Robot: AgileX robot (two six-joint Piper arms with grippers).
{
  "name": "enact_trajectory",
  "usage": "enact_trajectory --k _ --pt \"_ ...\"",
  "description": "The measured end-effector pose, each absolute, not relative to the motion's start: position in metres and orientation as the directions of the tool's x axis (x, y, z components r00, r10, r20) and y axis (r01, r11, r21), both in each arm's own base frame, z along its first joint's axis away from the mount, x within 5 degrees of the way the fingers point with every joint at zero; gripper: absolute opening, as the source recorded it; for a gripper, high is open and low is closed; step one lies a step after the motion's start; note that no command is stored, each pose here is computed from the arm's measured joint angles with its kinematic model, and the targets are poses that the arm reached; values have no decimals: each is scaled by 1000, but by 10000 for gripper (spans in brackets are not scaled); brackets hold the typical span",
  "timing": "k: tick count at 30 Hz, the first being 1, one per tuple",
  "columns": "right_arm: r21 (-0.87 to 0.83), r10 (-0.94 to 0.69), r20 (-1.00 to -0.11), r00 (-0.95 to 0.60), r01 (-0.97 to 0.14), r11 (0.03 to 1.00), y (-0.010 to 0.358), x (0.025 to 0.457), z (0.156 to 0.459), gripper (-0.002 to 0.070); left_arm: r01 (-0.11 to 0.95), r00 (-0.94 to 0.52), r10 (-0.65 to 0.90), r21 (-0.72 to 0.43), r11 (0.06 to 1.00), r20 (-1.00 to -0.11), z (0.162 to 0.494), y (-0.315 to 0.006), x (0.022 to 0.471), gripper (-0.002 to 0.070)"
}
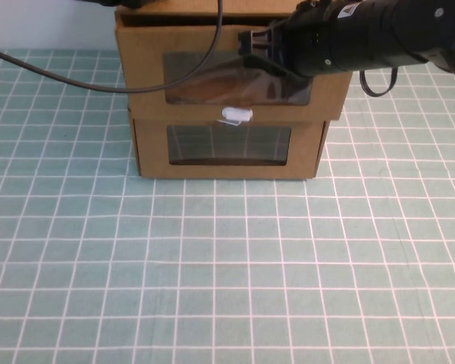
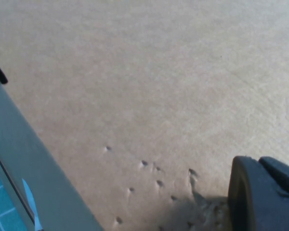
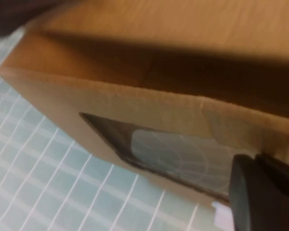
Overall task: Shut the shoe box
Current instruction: Close the shoe box with your right arm
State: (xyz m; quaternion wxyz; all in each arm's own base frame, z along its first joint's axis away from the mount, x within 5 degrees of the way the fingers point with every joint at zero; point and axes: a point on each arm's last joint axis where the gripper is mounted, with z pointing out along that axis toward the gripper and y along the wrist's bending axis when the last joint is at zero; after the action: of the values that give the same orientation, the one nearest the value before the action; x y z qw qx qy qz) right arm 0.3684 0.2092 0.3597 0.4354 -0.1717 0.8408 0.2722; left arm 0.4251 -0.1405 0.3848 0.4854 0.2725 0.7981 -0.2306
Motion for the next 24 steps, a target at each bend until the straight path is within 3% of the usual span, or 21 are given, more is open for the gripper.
enact_trajectory --k 12,24 --pt "306 29 -869 -495 -489 817 216 397 348 -11 659 -379 211 -103 745 -901 385 -140 425 -5" --pt "339 -73 -796 -600 -543 769 219 397 352 -11 668 -382 220 -104 737 -897 387 -141 422 -5"
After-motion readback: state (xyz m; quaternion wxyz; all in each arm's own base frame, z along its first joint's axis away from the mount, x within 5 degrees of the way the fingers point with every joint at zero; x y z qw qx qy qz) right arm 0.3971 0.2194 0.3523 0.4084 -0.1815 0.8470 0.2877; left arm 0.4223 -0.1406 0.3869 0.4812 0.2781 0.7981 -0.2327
